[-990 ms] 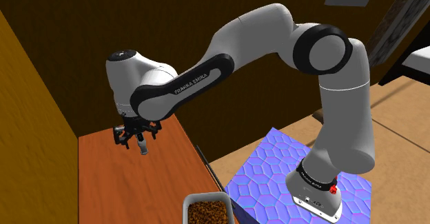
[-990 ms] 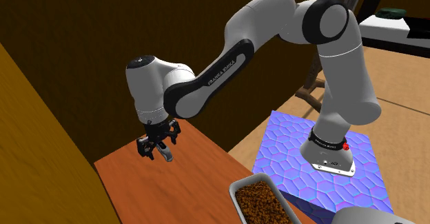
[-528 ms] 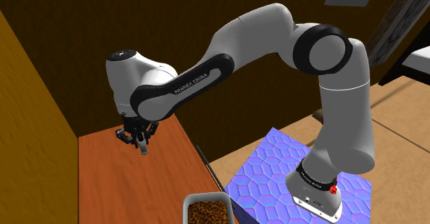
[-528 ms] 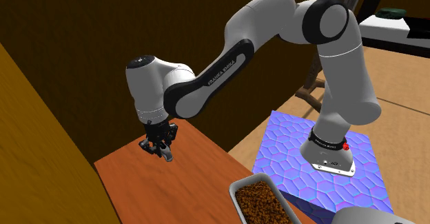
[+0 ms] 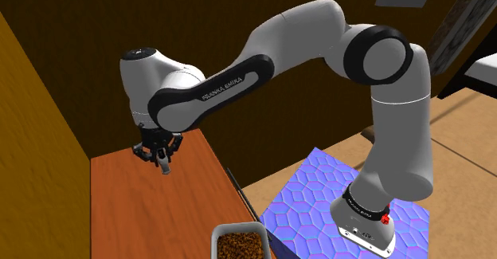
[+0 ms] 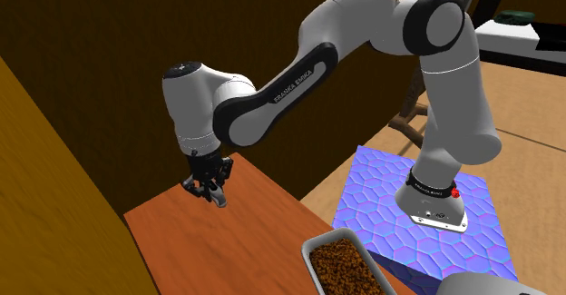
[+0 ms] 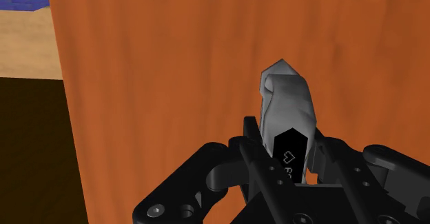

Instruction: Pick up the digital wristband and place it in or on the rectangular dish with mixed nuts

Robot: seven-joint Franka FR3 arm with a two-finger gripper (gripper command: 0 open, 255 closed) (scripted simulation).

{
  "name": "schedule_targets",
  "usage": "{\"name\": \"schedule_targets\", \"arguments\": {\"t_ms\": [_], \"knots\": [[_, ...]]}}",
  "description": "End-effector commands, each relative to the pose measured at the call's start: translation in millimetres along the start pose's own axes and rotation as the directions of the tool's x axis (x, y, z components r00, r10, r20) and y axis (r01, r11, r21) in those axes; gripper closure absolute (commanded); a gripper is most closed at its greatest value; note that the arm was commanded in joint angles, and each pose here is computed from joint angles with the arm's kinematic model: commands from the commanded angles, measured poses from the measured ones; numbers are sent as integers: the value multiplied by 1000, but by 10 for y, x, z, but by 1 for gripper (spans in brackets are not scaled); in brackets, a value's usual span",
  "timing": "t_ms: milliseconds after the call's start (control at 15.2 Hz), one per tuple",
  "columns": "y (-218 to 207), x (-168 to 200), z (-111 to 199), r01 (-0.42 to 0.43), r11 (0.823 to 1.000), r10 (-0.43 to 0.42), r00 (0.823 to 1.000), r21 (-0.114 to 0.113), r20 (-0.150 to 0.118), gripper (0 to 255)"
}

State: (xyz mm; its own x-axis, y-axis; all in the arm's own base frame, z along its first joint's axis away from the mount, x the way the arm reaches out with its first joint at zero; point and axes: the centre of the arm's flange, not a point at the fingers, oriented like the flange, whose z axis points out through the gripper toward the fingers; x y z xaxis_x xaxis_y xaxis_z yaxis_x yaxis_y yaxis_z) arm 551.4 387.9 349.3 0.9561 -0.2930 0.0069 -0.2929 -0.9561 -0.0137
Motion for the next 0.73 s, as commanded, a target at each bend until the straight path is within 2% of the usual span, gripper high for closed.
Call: {"name": "schedule_targets", "arguments": {"t_ms": [0,660], "knots": [[-10,-3,-97,0,1000,0,1000,0,0,255],[-18,1,-625,0,1000,0,1000,0,0,255]]}}
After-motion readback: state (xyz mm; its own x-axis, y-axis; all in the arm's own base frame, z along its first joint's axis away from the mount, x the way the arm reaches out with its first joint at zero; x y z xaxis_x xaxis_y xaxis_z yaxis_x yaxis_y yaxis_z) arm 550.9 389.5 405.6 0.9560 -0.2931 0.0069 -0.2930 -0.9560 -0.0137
